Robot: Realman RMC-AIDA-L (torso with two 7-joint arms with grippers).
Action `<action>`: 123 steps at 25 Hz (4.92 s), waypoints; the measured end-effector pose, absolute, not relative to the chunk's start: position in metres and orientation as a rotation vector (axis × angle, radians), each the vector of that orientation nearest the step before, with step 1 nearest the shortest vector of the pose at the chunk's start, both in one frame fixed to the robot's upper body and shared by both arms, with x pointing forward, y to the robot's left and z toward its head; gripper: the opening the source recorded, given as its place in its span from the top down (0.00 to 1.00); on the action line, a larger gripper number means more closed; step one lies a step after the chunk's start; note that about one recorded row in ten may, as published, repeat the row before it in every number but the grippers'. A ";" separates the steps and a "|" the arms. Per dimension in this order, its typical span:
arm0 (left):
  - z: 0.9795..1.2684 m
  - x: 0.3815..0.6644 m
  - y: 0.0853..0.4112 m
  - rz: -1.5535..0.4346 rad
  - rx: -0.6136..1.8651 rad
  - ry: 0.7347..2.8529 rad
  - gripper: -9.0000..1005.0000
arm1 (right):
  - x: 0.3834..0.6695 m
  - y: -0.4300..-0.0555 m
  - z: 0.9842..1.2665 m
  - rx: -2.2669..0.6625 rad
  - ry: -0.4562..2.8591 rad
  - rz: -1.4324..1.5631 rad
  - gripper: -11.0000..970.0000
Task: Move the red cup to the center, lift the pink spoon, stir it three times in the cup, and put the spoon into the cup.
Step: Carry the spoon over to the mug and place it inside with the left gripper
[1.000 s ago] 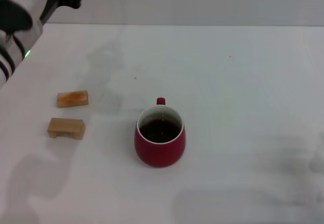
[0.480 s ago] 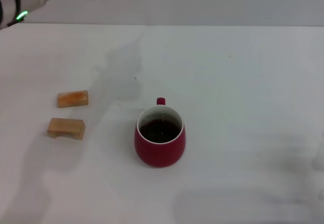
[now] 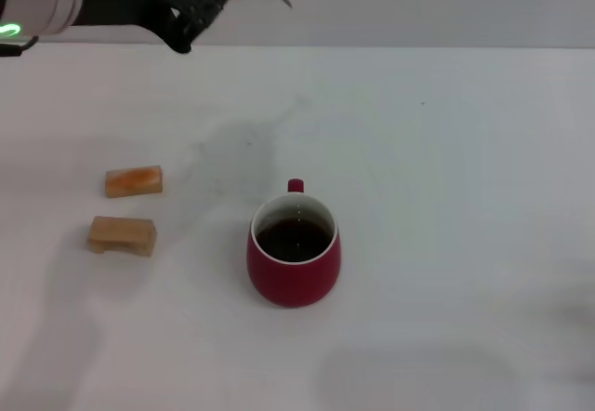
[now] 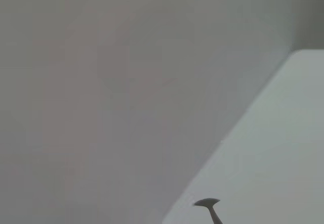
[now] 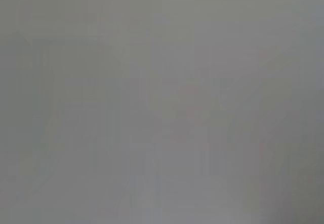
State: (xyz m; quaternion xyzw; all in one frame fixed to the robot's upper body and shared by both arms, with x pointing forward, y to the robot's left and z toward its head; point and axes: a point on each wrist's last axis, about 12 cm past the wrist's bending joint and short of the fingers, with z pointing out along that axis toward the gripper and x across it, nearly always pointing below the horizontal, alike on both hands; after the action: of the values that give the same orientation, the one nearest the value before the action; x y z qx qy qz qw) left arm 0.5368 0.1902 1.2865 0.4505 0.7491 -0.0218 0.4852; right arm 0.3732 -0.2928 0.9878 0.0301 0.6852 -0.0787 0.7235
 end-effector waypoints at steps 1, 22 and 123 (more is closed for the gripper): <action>1.287 0.536 0.189 -0.051 1.118 1.823 0.82 | 0.372 -0.295 0.988 0.078 1.513 -0.185 0.99; 1.288 0.524 0.171 -0.046 1.447 1.861 0.82 | 0.371 -0.323 0.984 0.223 1.533 -0.351 0.99; 1.263 0.515 0.158 -0.100 1.790 1.935 0.82 | 0.367 -0.339 0.982 0.315 1.547 -0.454 0.99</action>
State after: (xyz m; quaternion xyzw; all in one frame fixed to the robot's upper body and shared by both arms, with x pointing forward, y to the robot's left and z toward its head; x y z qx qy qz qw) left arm 0.5146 0.1577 1.2625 0.6572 0.7105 -0.0369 0.2489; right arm 0.3673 -0.3392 0.9816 0.1406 0.6894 -0.2022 0.6812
